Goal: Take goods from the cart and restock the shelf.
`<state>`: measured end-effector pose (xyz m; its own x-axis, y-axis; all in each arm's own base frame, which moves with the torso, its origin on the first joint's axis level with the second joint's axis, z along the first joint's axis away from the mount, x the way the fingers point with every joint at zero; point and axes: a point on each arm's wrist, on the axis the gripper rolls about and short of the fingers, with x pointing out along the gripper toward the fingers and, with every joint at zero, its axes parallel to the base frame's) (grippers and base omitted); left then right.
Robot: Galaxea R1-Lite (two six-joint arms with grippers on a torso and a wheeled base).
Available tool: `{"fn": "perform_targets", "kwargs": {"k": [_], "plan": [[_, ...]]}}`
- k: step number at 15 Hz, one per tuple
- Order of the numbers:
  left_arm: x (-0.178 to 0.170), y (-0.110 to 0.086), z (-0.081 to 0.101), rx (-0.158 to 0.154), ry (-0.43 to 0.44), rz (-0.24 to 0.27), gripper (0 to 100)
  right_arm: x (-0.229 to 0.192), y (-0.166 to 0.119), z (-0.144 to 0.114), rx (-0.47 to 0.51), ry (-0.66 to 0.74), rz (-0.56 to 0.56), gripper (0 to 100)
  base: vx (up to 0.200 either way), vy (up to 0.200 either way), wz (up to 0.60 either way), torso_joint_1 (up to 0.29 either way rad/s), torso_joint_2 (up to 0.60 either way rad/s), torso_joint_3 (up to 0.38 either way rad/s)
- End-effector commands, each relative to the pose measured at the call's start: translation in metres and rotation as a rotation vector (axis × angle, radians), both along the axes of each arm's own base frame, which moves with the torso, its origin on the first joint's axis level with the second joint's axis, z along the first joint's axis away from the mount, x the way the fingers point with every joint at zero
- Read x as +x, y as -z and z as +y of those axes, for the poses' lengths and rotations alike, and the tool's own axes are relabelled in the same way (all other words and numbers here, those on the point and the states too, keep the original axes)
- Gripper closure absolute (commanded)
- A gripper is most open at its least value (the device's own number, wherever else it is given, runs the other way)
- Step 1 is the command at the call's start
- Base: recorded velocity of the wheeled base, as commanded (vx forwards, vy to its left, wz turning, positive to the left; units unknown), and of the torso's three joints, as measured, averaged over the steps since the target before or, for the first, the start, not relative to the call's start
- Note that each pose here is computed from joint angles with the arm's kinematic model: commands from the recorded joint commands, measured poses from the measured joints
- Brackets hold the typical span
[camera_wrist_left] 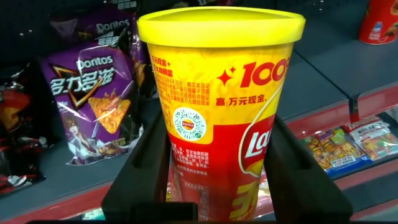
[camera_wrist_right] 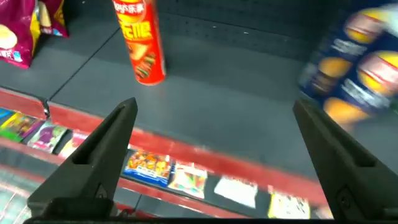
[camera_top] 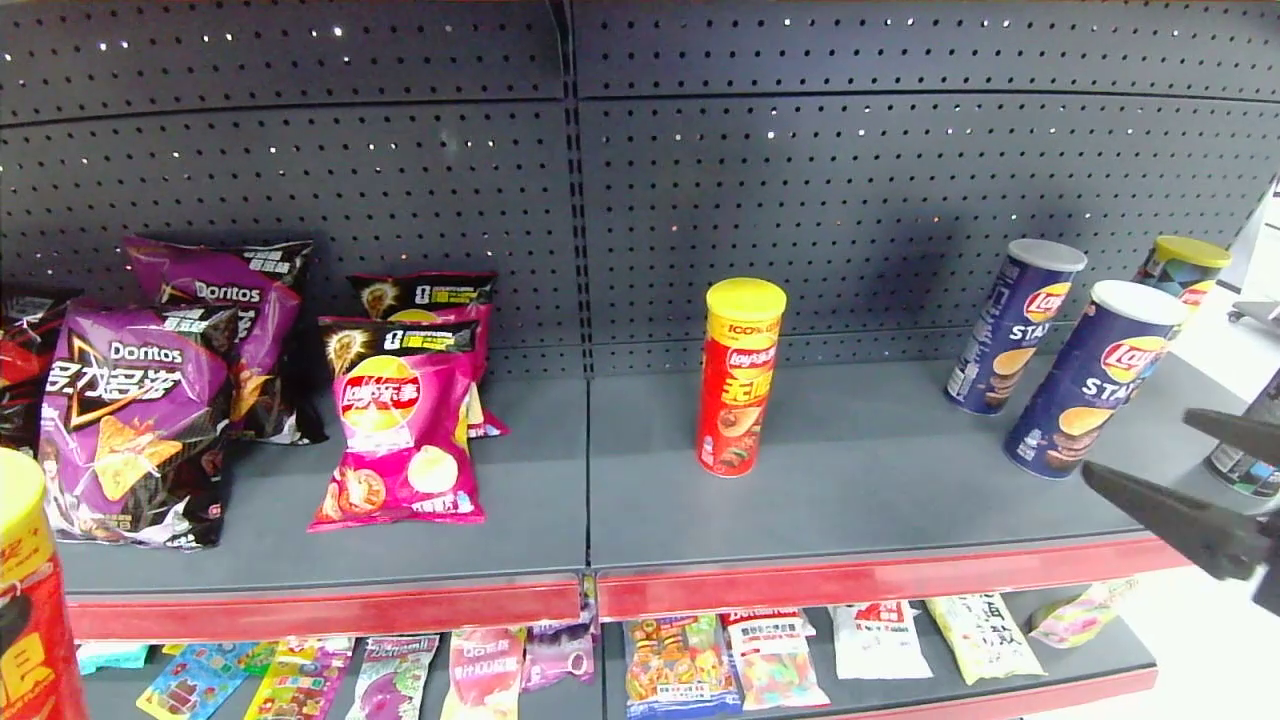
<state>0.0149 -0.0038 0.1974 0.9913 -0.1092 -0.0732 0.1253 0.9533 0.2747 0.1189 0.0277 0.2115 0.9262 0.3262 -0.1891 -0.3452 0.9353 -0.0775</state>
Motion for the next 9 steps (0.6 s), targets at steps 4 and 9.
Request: {"fn": "perform_targets", "kwargs": {"k": [4, 9], "plan": [[-0.008, 0.002, -0.001, 0.004, -0.023, -0.04, 100, 0.117, 0.032, 0.051, -0.044, -0.107, 0.126, 0, 0.0, 0.0, 0.0, 0.0, 0.0, 0.0], [-0.009, -0.004, -0.001, 0.013, -0.055, -0.06, 100, 0.154, 0.054, 0.081, -0.036, -0.16, 0.115, 0, 0.0, 0.0, 0.0, 0.0, 0.0, 0.0]]}}
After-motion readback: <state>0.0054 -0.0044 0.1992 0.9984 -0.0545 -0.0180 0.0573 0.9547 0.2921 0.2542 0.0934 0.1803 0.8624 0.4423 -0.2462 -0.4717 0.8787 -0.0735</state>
